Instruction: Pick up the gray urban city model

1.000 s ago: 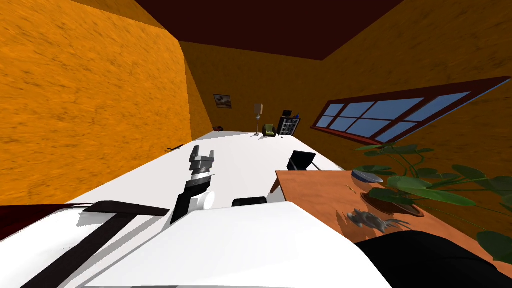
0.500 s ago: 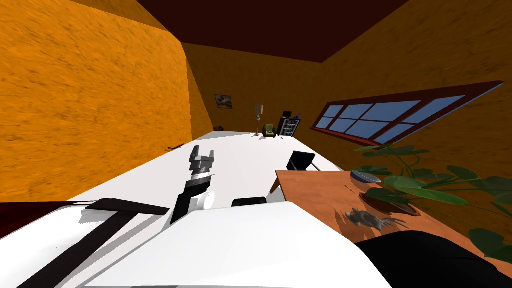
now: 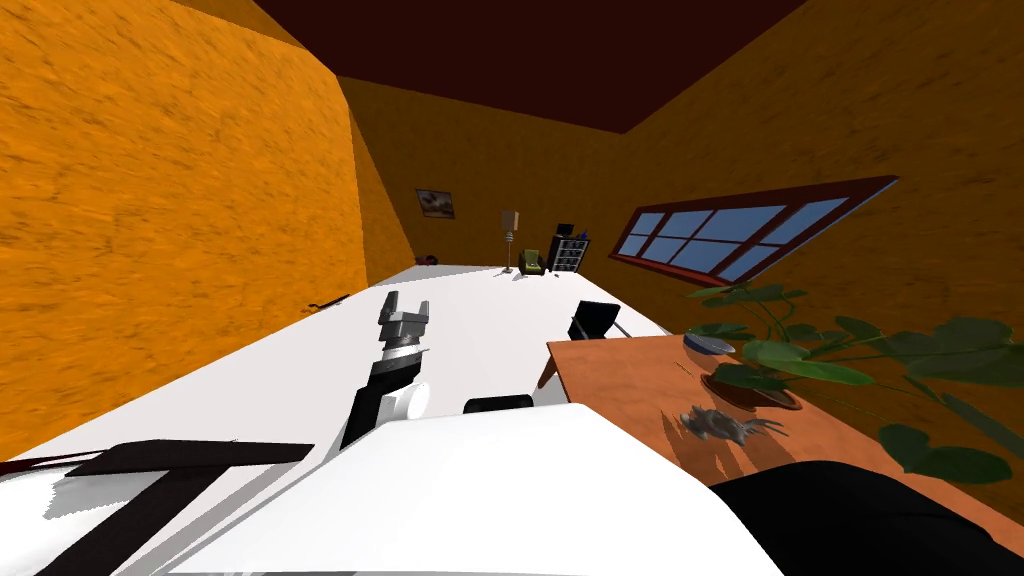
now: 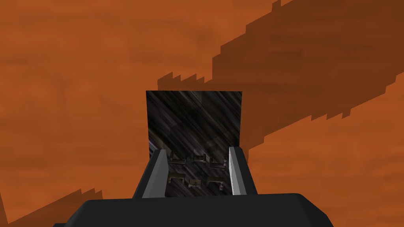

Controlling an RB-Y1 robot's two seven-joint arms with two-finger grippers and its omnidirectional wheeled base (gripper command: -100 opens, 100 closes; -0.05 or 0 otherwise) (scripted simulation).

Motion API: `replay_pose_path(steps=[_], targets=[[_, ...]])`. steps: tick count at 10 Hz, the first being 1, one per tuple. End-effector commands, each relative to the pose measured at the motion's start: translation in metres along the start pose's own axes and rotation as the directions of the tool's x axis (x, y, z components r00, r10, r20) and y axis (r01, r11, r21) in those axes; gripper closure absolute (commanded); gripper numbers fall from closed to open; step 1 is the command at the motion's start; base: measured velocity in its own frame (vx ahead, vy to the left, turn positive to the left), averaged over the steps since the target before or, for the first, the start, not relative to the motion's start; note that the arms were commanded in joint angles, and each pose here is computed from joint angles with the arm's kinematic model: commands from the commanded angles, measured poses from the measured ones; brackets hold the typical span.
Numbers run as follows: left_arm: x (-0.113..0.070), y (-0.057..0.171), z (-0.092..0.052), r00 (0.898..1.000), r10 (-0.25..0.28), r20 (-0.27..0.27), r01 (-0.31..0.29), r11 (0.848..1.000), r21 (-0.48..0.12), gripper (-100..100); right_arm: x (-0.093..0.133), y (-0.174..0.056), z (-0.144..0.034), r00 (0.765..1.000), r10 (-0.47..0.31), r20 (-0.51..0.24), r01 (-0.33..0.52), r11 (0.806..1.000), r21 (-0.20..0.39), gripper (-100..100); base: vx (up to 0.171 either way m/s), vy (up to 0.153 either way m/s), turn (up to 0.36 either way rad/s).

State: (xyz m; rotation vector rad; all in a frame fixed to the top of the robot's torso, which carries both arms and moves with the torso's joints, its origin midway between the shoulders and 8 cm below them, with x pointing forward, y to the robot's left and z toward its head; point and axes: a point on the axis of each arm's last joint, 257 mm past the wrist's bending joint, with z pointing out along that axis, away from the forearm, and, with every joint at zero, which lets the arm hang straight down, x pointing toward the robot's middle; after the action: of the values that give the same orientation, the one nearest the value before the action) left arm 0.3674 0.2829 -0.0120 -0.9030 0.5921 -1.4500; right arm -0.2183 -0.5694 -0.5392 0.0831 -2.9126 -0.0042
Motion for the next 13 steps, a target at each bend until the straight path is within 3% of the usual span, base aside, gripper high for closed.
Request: replay_pose_path(steps=[1, 10, 12, 13], targets=[[0.000, 0.000, 0.000, 1.000, 0.000, 0.000, 0.000, 1.000, 0.000, 0, -0.002, -0.007, -0.004, 0.999, -0.033, 0.005, 0.033, 0.999, 0.008, 100, 0.119, -0.008, -0.237], [0.000, 0.000, 0.000, 1.000, 0.000, 0.000, 0.000, 1.000, 0.000, 0, 0.002, -0.037, -0.021, 0.986, -0.165, -0.010, 0.166, 0.985, 0.044, 100, 0.090, 0.002, -0.160], [0.000, 0.000, 0.000, 1.000, 0.000, 0.000, 0.000, 1.000, 0.000, 0, 0.003, -0.037, -0.020, 0.986, -0.166, -0.013, 0.166, 0.985, 0.043, 100, 0.068, 0.001, -0.056], [0.000, 0.000, 0.000, 1.000, 0.000, 0.000, 0.000, 1.000, 0.000, 0, 0.003, -0.037, -0.021, 0.986, -0.167, -0.013, 0.168, 0.985, 0.043, 0, 0.008, 0.000, 0.004]])
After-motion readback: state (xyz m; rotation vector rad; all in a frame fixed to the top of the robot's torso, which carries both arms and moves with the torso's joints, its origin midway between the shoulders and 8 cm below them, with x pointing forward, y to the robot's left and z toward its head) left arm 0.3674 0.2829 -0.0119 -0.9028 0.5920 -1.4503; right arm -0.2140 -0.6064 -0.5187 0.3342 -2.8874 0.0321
